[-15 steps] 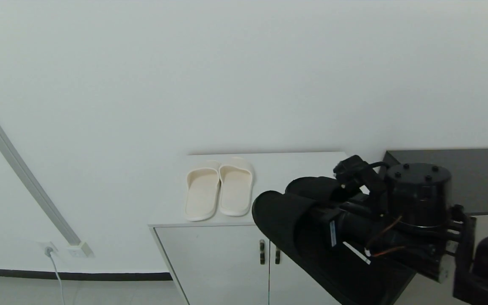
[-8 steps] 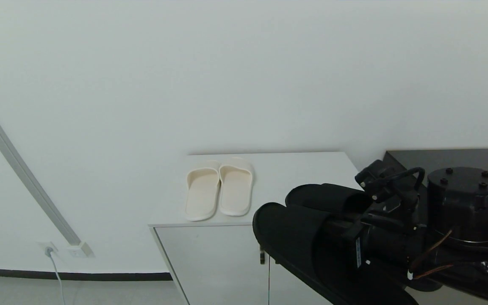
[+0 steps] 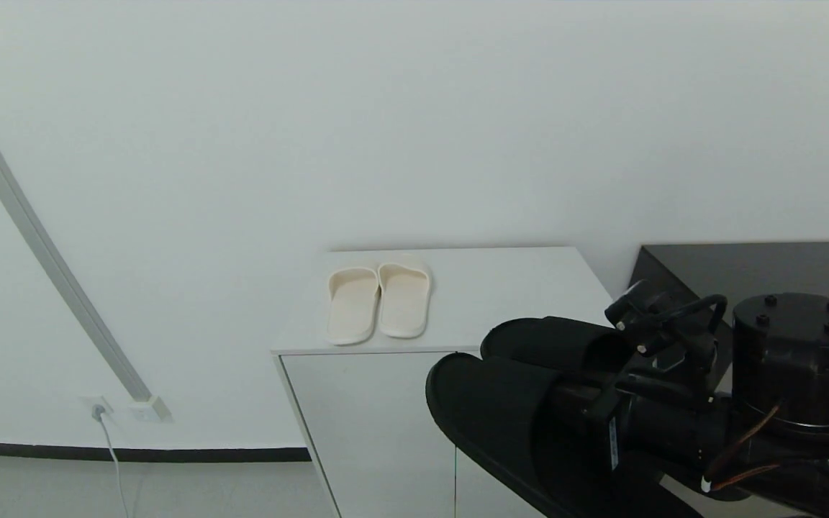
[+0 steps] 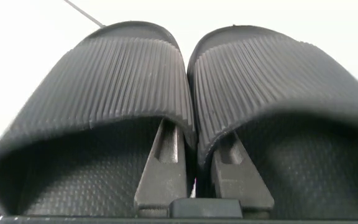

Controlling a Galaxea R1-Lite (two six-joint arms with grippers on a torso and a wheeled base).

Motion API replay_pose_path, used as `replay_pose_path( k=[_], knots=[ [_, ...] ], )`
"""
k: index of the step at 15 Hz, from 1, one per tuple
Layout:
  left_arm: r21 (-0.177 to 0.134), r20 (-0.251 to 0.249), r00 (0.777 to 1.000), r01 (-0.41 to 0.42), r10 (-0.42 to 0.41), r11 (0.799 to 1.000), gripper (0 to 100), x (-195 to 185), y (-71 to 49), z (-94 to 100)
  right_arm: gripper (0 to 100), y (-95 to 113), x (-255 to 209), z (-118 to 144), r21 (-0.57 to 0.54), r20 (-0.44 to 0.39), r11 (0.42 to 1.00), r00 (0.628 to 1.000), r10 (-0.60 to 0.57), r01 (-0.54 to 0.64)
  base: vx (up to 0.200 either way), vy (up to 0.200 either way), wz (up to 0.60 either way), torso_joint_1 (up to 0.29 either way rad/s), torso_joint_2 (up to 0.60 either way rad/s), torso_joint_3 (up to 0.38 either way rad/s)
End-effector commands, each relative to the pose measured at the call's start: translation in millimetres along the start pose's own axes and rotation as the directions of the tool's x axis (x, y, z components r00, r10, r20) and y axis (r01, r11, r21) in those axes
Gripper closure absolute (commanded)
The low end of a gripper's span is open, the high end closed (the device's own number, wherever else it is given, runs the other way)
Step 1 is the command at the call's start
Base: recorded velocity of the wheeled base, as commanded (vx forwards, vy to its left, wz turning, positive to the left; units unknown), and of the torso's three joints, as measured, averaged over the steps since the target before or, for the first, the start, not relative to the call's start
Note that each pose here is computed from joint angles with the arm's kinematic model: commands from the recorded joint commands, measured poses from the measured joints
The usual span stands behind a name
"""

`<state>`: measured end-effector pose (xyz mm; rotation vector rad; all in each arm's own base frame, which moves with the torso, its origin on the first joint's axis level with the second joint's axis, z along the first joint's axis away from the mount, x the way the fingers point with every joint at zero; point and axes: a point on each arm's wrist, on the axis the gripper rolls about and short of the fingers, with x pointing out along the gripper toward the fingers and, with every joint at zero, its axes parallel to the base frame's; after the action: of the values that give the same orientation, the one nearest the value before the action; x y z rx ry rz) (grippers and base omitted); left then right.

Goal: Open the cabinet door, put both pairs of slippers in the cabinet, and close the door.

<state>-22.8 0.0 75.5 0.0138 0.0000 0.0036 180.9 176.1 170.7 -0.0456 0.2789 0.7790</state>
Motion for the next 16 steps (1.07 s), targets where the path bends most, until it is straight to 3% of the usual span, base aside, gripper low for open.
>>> replay_pose_path(
  k=[1,10,14,15,16],
  knots=[
    [0.000,0.000,1.000,-0.001,0.001,1.000,100,0.0,0.0,0.0,100,-0.1,0.9,-2.2,0.000,-0.010,1.000,1.000,0.001,-0.001,0.000,0.000,0.00,0.000,0.00,0.000],
    [0.000,0.000,1.000,-0.001,0.001,1.000,100,0.0,0.0,0.0,100,0.1,0.2,-7.2,-0.004,-0.027,1.000,1.000,0.006,-0.006,0.000,0.000,0.00,-0.004,0.01,0.007],
    [-0.002,-0.002,1.000,-0.001,0.001,1.000,100,0.1,0.0,0.0,100,0.5,-0.1,-6.9,-0.006,-0.025,1.000,1.000,0.007,-0.007,0.000,0.000,0.00,-0.150,0.35,0.188],
    [-0.002,-0.002,1.000,-0.001,0.001,1.000,0,0.1,0.0,0.0,100,1.7,-0.4,-6.7,-0.008,-0.024,1.000,1.000,0.012,-0.012,0.000,0.000,0.00,-0.159,0.39,0.207],
    [-0.002,-0.002,1.000,-0.001,0.001,1.000,0,0.1,0.0,0.0,100,1.7,-0.4,-6.7,-0.008,-0.024,1.000,1.000,0.012,-0.012,0.000,0.000,0.00,-0.178,0.40,0.222]
  ],
)
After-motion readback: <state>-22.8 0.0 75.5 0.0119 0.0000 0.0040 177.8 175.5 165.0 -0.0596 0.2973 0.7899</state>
